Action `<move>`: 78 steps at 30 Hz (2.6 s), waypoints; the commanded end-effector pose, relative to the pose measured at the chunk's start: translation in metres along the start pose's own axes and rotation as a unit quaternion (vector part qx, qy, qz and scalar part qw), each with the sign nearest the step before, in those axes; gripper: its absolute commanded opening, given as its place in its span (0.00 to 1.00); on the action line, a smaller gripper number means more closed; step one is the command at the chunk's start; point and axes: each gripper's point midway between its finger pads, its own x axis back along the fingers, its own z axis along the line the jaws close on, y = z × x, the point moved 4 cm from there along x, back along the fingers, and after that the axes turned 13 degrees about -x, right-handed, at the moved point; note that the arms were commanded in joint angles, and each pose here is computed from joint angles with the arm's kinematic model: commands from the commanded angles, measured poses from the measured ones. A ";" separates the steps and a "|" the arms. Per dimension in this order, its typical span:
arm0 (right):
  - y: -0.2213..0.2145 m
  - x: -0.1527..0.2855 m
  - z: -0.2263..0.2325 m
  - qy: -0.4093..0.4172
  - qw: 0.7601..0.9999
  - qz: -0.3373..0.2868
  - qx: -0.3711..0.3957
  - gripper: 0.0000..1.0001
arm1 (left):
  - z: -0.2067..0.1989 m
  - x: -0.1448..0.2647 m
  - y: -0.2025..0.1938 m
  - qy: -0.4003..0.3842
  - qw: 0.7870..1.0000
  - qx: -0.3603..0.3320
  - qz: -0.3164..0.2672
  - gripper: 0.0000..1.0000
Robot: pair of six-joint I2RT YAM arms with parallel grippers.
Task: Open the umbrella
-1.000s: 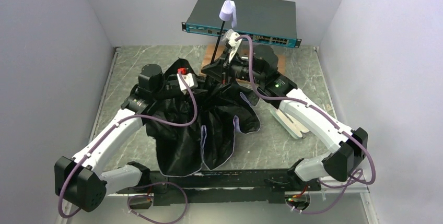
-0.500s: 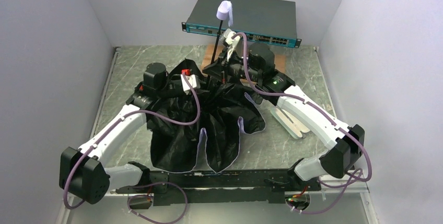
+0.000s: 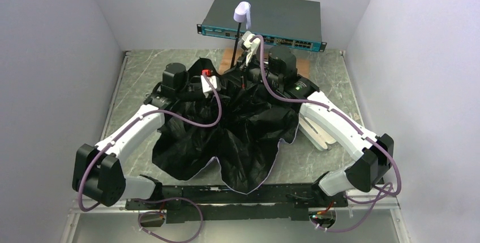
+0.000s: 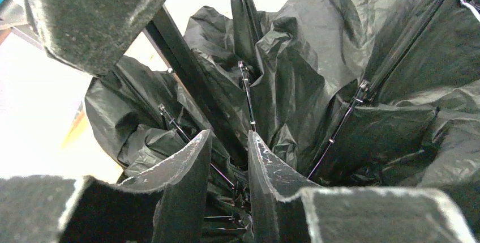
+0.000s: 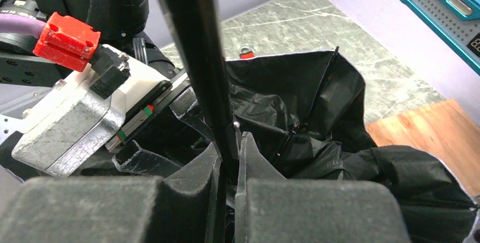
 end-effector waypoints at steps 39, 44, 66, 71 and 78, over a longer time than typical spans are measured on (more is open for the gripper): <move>0.036 0.063 0.070 0.139 0.971 -0.099 0.165 0.87 | 0.039 0.115 0.046 0.221 0.965 0.024 0.141 0.00; 0.002 0.085 0.041 0.035 0.985 -0.052 0.158 0.96 | 0.074 0.167 0.062 0.325 0.917 -0.064 0.223 0.00; 0.061 0.103 -0.010 0.030 0.991 0.128 -0.015 0.93 | 0.084 0.228 0.116 0.128 0.704 -0.558 0.420 0.00; 0.044 0.074 0.030 0.101 0.977 0.189 0.012 0.94 | 0.085 0.234 0.111 0.119 0.673 -0.572 0.453 0.00; -0.007 0.040 0.047 0.124 0.951 0.283 0.019 0.94 | 0.091 0.240 0.109 0.138 0.640 -0.583 0.481 0.00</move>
